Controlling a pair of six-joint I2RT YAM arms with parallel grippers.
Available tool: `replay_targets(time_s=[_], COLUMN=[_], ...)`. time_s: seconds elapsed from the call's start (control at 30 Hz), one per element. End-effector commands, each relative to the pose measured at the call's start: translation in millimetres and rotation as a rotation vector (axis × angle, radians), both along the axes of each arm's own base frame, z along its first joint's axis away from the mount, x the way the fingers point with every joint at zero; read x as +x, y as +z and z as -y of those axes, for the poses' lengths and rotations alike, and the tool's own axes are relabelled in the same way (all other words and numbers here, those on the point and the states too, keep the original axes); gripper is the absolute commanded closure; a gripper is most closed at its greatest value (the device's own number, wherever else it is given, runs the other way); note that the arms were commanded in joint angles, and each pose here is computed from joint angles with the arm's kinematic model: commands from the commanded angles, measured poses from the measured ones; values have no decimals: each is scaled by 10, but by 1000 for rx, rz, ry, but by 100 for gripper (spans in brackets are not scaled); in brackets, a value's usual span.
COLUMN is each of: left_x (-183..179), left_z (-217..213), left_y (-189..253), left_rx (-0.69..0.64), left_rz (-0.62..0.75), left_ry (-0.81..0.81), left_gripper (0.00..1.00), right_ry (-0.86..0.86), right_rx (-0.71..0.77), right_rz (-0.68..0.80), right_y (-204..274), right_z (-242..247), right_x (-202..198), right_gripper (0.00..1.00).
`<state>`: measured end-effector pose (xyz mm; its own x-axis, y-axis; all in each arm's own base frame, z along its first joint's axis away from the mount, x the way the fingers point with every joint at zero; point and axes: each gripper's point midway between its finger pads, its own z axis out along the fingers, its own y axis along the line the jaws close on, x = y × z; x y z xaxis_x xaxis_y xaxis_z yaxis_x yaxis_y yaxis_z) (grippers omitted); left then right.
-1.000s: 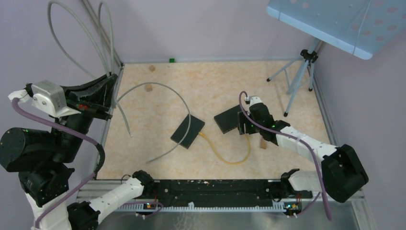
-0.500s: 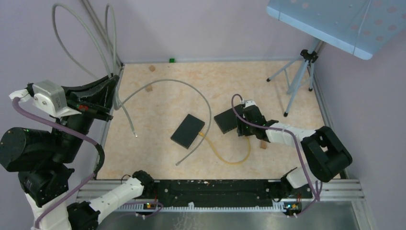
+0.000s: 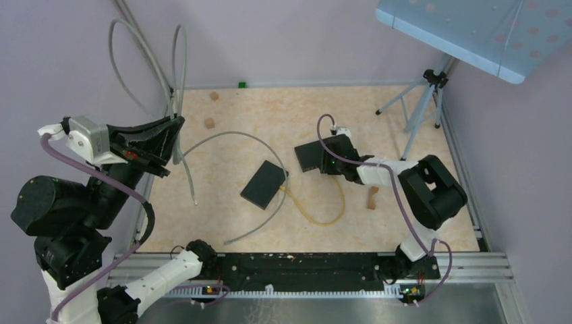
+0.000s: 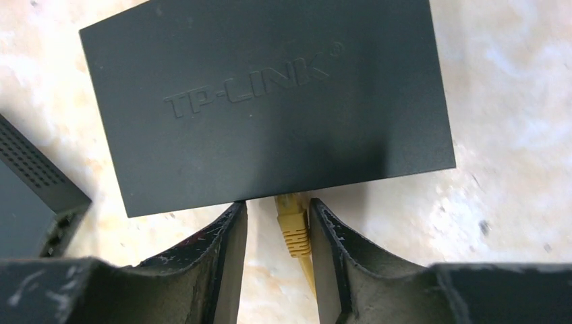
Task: Insert the plug into the switch port
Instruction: Adjust the switch port at the center of the board.
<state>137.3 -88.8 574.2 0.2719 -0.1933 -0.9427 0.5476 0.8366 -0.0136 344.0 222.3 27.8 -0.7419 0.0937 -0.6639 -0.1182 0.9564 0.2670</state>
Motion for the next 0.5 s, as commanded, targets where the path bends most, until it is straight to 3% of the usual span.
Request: replay_targets(time_s=[0.0,0.23,0.47], left_x=[-66,-57,47], left_z=[105,357,885], left_y=[129,47,-272], left_rx=[-44,66,169], left_rz=[34,-12,-74], left_ry=[-71,-177,-391], left_gripper=[100,100,100], right_ry=[-27,11,20], right_rx=[91,43,80], right_rz=[73,244,434], right_y=[296,1090,1991], right_z=[-329,-6,532], right_x=[283,67,-565], right_gripper=[58,41,37])
